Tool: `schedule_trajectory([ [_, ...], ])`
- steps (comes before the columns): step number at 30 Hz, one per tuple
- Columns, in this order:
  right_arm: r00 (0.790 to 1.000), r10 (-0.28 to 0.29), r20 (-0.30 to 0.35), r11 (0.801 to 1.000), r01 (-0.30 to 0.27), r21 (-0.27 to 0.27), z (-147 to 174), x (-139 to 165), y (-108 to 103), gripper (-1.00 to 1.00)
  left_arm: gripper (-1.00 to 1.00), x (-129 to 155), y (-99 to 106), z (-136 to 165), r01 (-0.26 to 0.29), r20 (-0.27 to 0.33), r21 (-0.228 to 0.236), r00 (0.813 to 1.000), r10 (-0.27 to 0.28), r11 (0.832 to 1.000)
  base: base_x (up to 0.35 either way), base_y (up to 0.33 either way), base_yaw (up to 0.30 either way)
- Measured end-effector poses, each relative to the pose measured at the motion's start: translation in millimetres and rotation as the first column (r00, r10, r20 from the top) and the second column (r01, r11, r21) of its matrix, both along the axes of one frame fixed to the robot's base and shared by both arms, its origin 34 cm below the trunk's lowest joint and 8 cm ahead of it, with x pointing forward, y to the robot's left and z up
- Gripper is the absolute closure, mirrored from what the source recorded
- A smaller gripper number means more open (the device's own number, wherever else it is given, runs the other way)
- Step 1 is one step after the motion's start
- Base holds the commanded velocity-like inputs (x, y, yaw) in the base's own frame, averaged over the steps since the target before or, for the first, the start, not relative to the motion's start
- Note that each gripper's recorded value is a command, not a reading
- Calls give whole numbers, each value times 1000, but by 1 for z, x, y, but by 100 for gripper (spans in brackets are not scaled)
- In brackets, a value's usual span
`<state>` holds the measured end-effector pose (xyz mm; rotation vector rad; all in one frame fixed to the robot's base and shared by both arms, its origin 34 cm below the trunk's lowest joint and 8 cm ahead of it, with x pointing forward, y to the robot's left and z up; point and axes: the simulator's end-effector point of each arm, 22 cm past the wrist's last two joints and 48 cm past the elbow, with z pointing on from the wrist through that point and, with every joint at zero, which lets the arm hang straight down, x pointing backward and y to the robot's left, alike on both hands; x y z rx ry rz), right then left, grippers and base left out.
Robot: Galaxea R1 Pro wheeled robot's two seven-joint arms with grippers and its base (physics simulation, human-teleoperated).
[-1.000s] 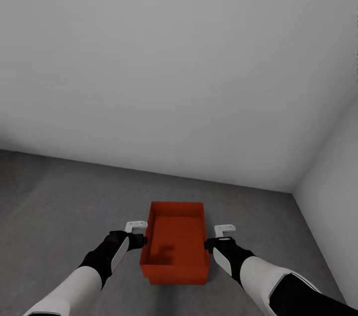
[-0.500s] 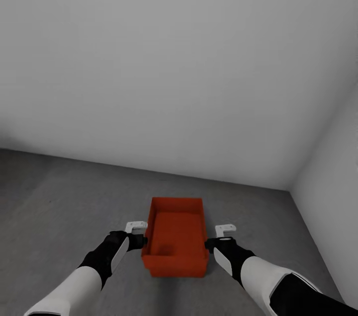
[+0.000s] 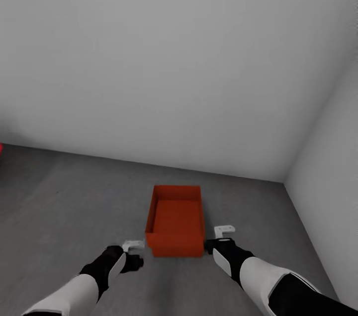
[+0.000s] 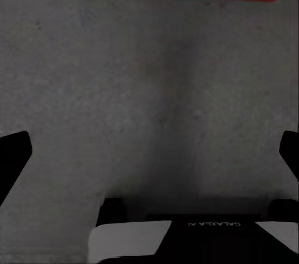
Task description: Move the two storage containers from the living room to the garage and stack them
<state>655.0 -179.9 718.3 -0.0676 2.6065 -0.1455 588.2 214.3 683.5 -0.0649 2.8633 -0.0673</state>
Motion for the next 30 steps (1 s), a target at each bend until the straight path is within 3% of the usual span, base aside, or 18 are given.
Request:
schedule_trajectory([
  [9,1000,-7,-21,1000,7,-10,-6,-8,-7,-100,-100,-62,6,-32,2,-145,11,990,0,1000,-345,0,0],
  [18,1000,-12,-29,1000,11,-15,-8,-11,-10,-100,-100,-62,7,-38,-10,-92,15,996,11,1000,-345,0,0],
  [21,998,-25,-56,999,23,-29,-21,-30,-22,-100,-100,-64,8,-39,-11,-95,15,995,12,1000,-336,0,0],
  [27,998,-25,-62,1000,24,-20,-35,-51,-25,-100,-100,-70,8,-41,-10,-104,16,995,12,1000,-128,0,0],
  [30,994,-24,-105,1000,22,-22,-52,-82,-27,-100,-100,-77,8,-44,-7,-118,19,993,9,1000,-14,0,0],
])
